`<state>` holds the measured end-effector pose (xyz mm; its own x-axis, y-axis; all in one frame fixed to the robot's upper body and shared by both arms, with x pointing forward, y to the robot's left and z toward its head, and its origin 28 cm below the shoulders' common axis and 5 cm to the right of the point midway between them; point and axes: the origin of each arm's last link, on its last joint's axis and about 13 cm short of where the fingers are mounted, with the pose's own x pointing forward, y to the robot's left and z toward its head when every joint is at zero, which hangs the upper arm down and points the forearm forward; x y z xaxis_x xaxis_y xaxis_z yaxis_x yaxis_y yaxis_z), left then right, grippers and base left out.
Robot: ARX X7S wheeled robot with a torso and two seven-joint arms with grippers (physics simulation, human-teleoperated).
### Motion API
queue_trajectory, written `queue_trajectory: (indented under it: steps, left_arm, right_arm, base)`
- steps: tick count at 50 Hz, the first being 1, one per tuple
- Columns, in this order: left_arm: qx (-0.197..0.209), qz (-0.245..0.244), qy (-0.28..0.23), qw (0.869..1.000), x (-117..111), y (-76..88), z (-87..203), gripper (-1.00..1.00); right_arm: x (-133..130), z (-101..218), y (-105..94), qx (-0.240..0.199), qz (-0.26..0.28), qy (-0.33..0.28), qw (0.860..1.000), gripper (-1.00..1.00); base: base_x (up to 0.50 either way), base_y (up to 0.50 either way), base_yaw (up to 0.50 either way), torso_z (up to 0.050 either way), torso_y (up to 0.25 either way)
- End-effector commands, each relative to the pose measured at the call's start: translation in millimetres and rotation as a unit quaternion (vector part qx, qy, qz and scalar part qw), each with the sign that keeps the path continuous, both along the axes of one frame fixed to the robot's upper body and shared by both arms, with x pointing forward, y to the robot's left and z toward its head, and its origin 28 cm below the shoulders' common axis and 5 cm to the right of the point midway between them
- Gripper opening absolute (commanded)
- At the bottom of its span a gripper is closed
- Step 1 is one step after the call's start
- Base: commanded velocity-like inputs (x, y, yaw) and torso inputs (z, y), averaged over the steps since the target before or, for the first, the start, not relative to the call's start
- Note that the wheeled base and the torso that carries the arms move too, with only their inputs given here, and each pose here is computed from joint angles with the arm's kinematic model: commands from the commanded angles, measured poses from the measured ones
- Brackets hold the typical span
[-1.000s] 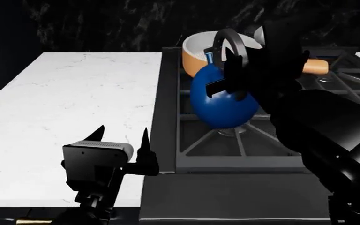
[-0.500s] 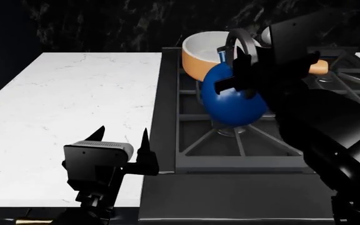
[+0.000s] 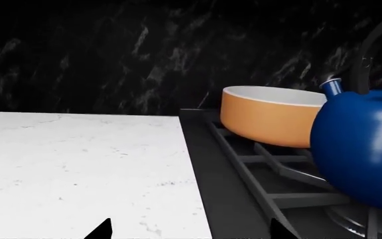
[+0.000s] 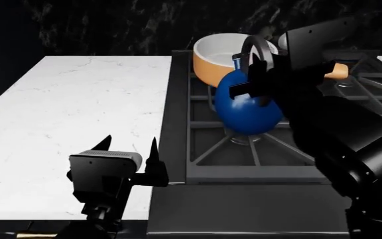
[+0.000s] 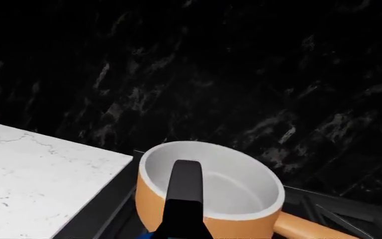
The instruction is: Pick the kettle from the counter and place it on a stove burner. Then turn the burner on.
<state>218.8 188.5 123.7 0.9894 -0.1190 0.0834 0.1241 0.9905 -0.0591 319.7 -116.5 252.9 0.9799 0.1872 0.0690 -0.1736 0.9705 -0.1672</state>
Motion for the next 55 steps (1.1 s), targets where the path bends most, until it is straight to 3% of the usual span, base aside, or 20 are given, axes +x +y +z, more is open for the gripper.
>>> queue_trajectory:
  steps: [1,35,36,55]
  left_arm:
    - [0.000,0.001,0.002,1.000,1,-0.5,-2,1.00]
    - [0.002,0.000,0.006,1.000,2,-1.6,-4,1.00]
    - [0.002,-0.001,0.006,1.000,2,-1.8,-4,1.00]
    - [0.001,-0.002,0.003,1.000,0,-1.2,-1,1.00]
  right_arm:
    - [5,1,-4.4,0.004,-0.012,-0.012,1.000,-1.00]
    - [11,-12,-6.1,0.013,-0.009,0.009,1.000,-1.00]
    - [10,-11,-6.0,0.013,-0.010,0.008,1.000,1.00]
    - [3,1,-4.7,0.009,-0.010,-0.009,1.000,1.00]
  base:
    - [0.00,0.00,0.00,0.000,0.000]
    - [0.00,0.00,0.00,0.000,0.000]
    - [0.00,0.00,0.00,0.000,0.000]
    - [0.00,0.00,0.00,0.000,0.000]
